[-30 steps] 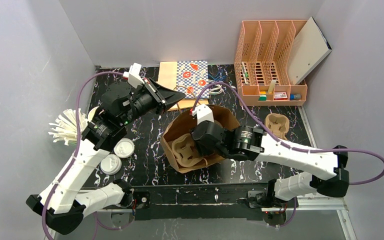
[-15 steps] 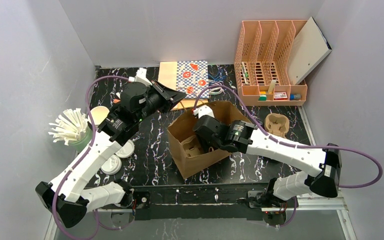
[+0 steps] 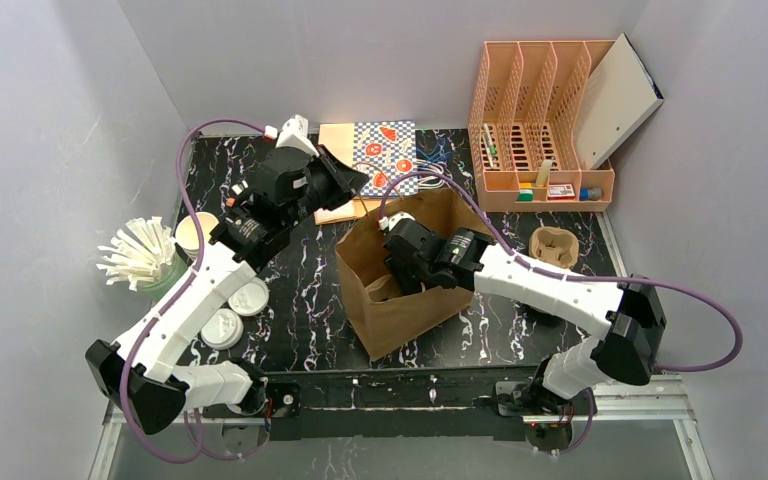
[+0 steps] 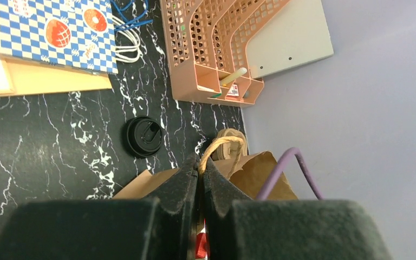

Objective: Pack the takeout coffee

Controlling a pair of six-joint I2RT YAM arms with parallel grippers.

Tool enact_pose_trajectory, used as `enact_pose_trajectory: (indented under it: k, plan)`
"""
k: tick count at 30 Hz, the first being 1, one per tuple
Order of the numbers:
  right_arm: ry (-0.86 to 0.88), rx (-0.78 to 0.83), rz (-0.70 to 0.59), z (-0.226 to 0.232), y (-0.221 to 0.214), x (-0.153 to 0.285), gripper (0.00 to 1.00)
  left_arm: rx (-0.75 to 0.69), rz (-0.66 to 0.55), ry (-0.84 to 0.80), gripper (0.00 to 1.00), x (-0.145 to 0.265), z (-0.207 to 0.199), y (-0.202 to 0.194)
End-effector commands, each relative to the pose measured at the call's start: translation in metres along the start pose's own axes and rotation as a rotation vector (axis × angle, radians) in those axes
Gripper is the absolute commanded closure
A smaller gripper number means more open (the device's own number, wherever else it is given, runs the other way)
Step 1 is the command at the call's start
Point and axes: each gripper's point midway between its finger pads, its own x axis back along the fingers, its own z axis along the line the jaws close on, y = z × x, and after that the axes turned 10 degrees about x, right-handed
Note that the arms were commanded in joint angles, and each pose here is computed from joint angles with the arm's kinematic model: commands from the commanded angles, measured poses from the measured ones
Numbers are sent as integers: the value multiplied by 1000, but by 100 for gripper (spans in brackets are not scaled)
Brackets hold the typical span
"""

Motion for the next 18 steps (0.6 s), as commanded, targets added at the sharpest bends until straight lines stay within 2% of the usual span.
enact_pose_trajectory:
  k: [1, 18]
  plan:
    - [52, 15, 18, 3, 2, 8, 92, -103, -43, -99, 97, 10, -30, 18]
    - [74, 17, 140, 8, -23, 1, 92, -201, 17, -265, 98, 19, -65, 11]
